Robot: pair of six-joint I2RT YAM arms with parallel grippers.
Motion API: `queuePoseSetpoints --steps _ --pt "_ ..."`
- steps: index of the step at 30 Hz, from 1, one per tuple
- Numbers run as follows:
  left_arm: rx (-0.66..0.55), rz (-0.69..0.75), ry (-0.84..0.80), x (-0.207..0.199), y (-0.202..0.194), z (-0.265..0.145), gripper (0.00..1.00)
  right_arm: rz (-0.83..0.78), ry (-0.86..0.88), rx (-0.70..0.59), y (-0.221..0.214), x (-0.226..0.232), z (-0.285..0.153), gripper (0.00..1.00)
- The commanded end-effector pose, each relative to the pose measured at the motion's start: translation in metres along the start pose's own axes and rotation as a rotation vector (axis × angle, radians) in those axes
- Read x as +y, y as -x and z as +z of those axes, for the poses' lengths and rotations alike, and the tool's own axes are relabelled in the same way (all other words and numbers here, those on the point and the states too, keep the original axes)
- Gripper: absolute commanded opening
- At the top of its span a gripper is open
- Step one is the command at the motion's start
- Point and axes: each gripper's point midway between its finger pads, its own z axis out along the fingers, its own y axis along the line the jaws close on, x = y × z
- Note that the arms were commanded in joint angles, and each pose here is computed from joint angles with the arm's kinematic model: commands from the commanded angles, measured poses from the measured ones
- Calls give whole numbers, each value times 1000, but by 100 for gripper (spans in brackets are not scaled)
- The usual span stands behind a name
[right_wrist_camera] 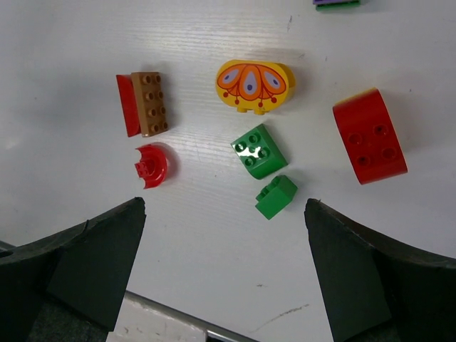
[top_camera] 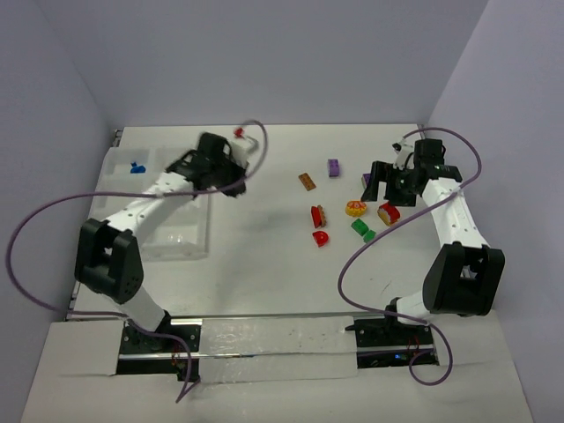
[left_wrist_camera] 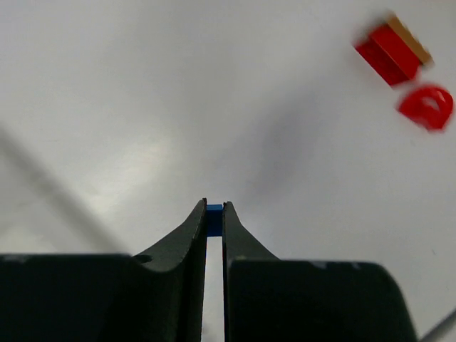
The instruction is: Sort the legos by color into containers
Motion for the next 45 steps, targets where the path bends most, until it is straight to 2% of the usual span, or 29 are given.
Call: queuePoseSetpoints --steps 1,3,5,6,10,14,21,25,28,30,32,34,38,40,41,43,45 --pt "-200 -137 156 109 53 -79 0 -80 19 -48 22 19 -4 100" --pt "-235 -235 284 188 48 -109 0 -106 19 -48 23 26 -1 100" --pt "-252 -280 356 229 42 -128 0 -127 21 -43 24 32 3 100" --pt "-270 -322 446 275 34 -152 0 -140 24 -39 24 36 6 100" --pt "-221 -397 568 353 -3 -158 0 -189 33 -23 21 51 16 100" --pt "-205 -448 652 407 -27 -167 0 -238 35 -8 17 63 22 100" --pt "-138 -462 698 447 -59 -135 1 -248 39 20 14 64 30 100" --pt "-105 -468 717 457 -70 -125 7 -248 32 28 12 62 32 100" --pt "-98 -472 730 461 -75 -124 28 -247 33 37 10 61 35 100" --pt "-100 -470 730 460 -74 -124 32 -248 34 39 10 61 36 100" --pt "-103 -471 734 459 -73 -127 42 -249 35 42 10 62 37 100" --pt "-111 -467 730 456 -70 -130 47 -250 38 43 10 63 38 100" --pt "-127 -474 706 449 -66 -132 48 -254 42 43 10 65 38 100" --pt "-135 -476 692 445 -63 -132 43 -255 41 44 9 65 38 100" --pt "-140 -481 684 444 -63 -132 36 -255 43 45 9 66 38 100" --pt "-146 -482 675 442 -62 -130 29 -257 43 44 8 66 37 100" --pt "-147 -487 671 442 -62 -130 28 -259 46 46 8 66 37 100"
